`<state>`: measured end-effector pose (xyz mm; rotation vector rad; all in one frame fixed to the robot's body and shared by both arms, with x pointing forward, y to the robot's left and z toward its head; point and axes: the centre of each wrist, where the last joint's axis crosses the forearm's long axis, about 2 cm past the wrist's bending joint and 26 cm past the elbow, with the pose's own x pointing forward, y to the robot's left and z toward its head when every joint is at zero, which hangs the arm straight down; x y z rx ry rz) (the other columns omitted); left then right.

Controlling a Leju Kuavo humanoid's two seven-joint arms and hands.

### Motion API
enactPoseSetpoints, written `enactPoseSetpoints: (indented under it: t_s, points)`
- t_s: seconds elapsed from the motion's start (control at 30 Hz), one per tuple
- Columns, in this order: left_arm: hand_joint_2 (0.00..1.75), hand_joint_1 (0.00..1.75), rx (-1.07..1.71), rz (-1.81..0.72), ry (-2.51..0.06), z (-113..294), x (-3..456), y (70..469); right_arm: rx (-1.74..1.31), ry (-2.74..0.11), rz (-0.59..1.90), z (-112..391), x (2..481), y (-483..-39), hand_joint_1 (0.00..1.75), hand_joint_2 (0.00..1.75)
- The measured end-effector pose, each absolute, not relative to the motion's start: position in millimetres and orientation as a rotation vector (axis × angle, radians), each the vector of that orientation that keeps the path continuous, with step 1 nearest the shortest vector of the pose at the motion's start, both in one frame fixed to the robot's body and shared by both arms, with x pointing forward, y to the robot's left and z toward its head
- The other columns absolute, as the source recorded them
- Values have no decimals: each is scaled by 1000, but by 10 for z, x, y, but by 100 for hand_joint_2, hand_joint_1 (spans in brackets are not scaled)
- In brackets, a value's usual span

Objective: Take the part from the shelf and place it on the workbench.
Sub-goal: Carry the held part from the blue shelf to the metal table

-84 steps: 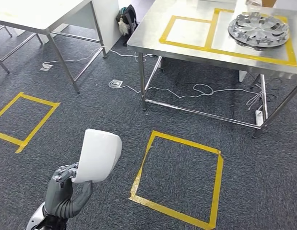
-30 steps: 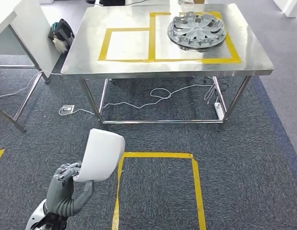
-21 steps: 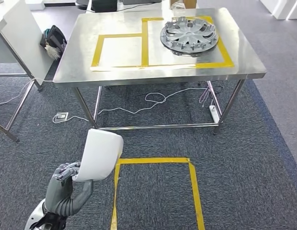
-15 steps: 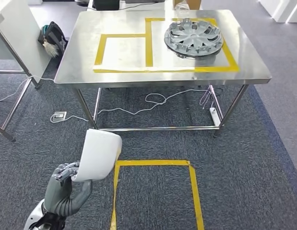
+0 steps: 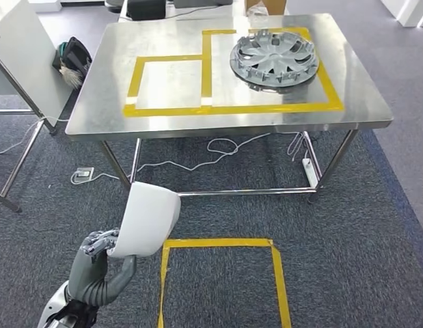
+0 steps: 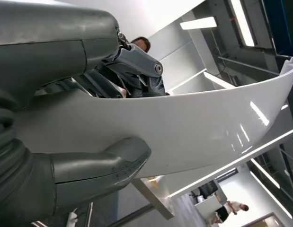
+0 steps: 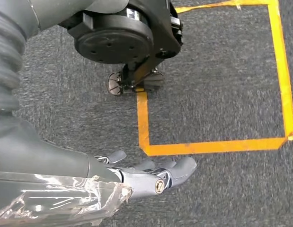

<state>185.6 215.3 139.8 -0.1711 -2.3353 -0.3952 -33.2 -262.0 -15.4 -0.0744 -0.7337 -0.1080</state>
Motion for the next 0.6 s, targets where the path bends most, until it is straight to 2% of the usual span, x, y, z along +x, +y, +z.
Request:
enactPoseSetpoints:
  t_s: [0.6]
  points:
    - [175,175,-96,-397,-2246,1358,1904,2130,-41,-723,-97,-139,-346,-2612,0,175]
